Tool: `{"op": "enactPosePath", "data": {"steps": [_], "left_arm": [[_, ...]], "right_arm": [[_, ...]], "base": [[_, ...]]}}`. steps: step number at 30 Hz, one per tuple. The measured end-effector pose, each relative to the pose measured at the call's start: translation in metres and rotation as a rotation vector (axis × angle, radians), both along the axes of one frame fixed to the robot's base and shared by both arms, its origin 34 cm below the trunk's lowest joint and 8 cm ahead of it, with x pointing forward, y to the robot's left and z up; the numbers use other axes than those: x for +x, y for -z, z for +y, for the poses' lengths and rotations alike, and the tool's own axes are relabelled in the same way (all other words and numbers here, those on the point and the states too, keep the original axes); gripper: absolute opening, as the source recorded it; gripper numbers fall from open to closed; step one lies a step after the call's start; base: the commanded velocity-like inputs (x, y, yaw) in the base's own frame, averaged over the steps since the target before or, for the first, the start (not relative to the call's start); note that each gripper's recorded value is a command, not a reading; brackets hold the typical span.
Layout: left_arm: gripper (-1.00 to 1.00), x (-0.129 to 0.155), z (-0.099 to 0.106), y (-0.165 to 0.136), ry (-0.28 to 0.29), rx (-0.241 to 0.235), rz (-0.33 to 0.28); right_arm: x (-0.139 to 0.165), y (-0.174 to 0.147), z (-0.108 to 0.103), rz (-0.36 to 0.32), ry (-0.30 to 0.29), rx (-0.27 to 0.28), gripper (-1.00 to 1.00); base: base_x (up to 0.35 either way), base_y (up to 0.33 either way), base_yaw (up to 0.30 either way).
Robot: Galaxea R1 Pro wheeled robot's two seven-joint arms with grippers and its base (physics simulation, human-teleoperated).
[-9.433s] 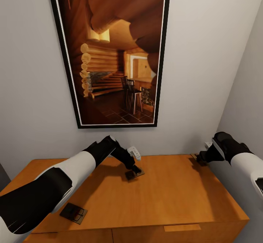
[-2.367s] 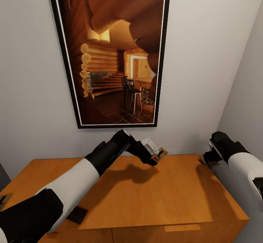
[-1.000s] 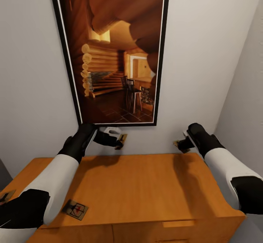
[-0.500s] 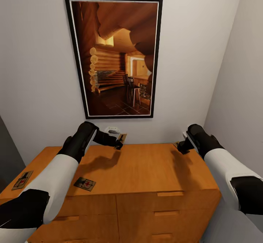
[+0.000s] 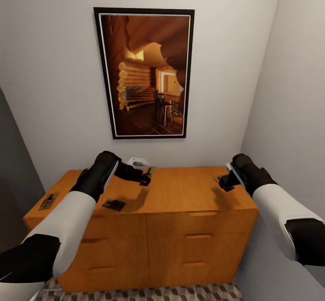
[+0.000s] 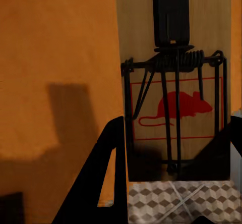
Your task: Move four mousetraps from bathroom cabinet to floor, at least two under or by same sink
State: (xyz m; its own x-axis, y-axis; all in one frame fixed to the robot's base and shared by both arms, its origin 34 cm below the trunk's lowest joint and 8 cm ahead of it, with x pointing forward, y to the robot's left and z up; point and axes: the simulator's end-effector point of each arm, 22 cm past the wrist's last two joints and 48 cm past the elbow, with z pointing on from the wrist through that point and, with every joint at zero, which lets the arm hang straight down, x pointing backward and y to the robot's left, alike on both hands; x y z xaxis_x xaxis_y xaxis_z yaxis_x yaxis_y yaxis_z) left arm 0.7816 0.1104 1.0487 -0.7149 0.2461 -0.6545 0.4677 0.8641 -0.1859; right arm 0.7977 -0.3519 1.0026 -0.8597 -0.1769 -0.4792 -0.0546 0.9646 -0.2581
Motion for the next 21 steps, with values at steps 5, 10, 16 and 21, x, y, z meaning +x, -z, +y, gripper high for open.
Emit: {"op": "enactPosePath", "data": {"steps": [5,10,16,21], "left_arm": [[-1.0,0.002,0.013,0.002,-0.016,0.01,0.001],[-1.0,0.003,0.021,0.002,-0.027,0.015,0.001],[-1.0,0.003,0.023,0.002,-0.029,0.016,0.0],[-1.0,0.003,0.022,0.002,-0.028,0.015,0.0]], "right_arm": [[0.0,0.001,0.005,0.003,-0.009,0.015,-1.0],[0.0,0.001,0.005,0.004,-0.011,0.021,-1.0],[-0.001,0.003,0.009,0.005,-0.012,0.056,-1.0],[-0.002,0.005,0.009,0.01,-0.008,0.069,-1.0]], "base": [[-0.344,0.0,0.0],[-0.344,0.0,0.0],[-0.221,0.0,0.0],[-0.043,0.0,0.0]]}}
